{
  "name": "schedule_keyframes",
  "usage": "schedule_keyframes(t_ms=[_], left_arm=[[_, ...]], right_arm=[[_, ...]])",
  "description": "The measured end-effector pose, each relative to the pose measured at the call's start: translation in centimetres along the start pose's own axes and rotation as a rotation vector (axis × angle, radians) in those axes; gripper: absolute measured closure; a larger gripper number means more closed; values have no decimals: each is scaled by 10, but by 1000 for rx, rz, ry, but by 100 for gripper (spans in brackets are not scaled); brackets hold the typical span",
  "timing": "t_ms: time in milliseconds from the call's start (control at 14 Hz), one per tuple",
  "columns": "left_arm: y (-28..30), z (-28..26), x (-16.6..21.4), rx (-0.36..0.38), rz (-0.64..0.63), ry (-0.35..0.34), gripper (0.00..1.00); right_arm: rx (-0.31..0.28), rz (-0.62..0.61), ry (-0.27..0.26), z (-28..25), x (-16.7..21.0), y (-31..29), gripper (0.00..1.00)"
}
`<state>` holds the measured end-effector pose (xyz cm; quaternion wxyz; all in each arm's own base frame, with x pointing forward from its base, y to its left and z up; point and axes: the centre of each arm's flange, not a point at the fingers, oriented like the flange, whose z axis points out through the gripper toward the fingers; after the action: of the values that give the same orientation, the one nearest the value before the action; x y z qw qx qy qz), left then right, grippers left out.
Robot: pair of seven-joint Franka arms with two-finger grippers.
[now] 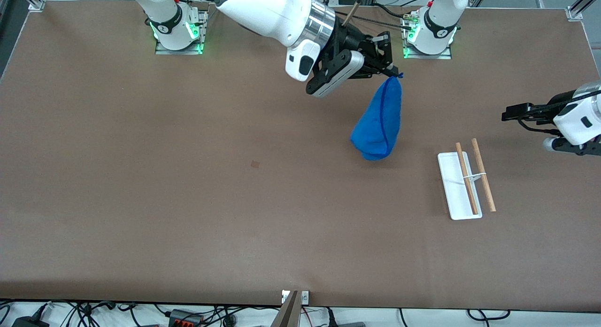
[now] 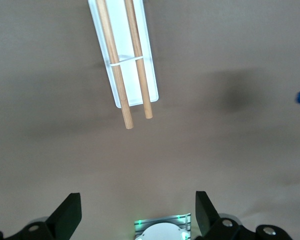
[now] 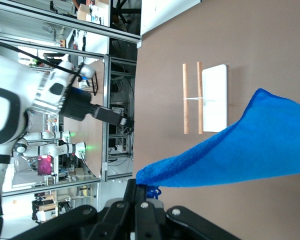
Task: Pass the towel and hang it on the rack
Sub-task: 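Hold the towel up with the right gripper while the left gripper approaches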
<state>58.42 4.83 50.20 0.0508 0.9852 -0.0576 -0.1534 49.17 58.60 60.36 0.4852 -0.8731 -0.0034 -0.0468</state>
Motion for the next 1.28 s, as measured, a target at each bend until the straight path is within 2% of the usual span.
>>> schedule_keyframes(t_ms=[214,356,641,925,1068,1281], left_arm=[[2,11,8,-10,147,-19,0],[5,17,13,-64,282,-11,0],[7,30,33,-141,660,79,0],[18,76,64,-339,1028,183,0],[27,109,83,-458,1138,245,0],[66,139,101,-594,1269,332,0]], right_arm=[[22,-8,9,14,-16,-6,99],[24,-8,10,16,-17,-6,99],[24,-7,15,15,-15,-6,99],[24,-7,19,14,-15,-5,99],[25,-6,20,14,-14,-5,99],[25,-6,20,14,-14,-5,99]])
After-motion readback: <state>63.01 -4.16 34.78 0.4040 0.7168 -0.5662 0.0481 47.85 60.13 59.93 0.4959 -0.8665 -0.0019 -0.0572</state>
